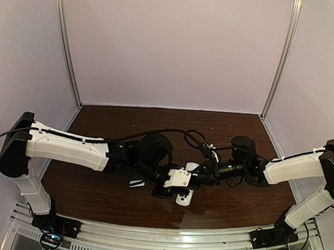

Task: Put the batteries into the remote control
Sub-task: Load the battery into the battery compartment, then press the battery in the battery compartment.

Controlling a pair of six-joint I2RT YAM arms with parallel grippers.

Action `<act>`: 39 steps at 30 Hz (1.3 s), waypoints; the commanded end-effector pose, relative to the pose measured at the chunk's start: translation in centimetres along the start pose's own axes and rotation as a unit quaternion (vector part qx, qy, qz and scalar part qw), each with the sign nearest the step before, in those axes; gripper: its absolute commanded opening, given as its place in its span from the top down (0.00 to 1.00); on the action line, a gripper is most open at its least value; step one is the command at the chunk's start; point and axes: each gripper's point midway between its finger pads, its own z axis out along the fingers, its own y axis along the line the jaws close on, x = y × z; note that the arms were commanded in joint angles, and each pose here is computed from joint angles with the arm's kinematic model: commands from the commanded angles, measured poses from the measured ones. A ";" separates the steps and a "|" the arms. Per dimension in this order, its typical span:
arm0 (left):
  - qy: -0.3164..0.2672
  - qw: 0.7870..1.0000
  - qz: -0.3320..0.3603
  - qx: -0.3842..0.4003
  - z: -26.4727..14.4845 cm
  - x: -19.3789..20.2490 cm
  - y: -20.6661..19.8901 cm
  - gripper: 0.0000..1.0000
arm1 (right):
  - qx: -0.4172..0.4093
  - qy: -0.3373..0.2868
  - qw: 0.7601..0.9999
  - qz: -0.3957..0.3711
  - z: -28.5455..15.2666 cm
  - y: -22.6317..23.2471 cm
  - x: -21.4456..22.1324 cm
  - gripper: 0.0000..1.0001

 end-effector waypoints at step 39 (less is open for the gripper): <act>-0.123 0.951 -0.278 -0.058 -6.5 -0.6 2.6 0.04 | -0.034 -0.037 0.995 -0.082 -0.6 4.0 -2.6 1.00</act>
